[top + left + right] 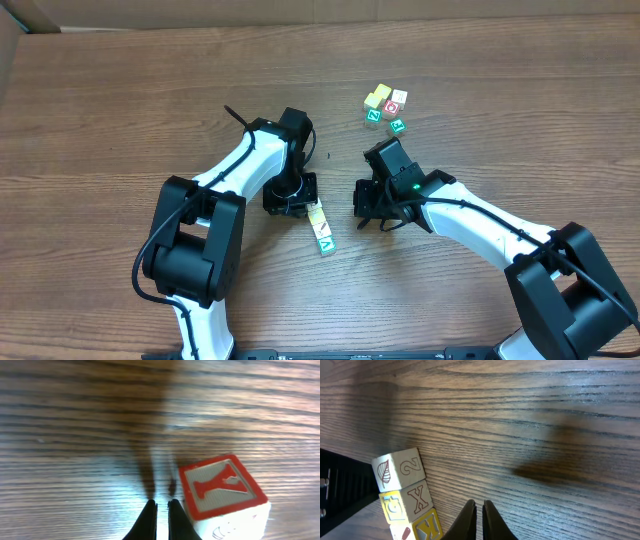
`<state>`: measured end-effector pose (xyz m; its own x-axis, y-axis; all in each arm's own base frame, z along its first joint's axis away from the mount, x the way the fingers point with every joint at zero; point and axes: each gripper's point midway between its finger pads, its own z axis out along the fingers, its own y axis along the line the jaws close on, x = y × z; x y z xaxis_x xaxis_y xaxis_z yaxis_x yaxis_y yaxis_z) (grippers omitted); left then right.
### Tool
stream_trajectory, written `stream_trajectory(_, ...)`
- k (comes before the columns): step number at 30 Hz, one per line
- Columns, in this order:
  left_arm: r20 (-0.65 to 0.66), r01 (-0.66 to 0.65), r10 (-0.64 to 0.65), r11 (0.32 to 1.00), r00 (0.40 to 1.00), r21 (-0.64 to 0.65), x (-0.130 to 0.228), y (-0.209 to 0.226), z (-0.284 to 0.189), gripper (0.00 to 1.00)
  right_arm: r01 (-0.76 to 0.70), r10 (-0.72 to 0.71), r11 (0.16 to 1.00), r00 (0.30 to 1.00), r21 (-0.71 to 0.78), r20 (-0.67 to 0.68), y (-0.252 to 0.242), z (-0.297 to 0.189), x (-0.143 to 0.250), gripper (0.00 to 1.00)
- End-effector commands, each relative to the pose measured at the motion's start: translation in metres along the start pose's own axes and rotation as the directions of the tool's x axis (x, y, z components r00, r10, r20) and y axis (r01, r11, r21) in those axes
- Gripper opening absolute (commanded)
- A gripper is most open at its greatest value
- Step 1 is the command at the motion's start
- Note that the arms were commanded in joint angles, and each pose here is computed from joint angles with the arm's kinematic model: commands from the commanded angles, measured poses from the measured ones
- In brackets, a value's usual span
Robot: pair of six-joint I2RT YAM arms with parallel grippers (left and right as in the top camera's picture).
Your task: Flip 3 blocks
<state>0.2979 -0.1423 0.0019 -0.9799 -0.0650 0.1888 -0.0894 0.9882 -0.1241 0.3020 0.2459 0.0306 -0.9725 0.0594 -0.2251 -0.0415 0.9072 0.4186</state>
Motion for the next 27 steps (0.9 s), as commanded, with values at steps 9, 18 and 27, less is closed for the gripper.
stream_trajectory(9, -0.030, -0.015, 0.016, 0.998, 0.999, 0.060, 0.0068, -0.0098, -0.0007, 0.04, -0.003, 0.003, 1.000, 1.000, 0.014, -0.002, -0.0023, 0.0018, 0.0009, 0.08)
stream_trajectory(18, -0.035, -0.012, 0.013, 0.999, 0.999, 0.034, 0.0085, -0.0048, -0.0005, 0.04, -0.003, 0.003, 1.000, 1.000, 0.014, -0.002, -0.0023, 0.0018, 0.0010, 0.08)
stream_trajectory(27, -0.058, -0.026, 0.027, 0.999, 0.998, 0.024, 0.0147, -0.0032, -0.0005, 0.04, -0.003, 0.003, 1.000, 1.000, 0.014, -0.002, -0.0023, 0.0018, 0.0010, 0.08)
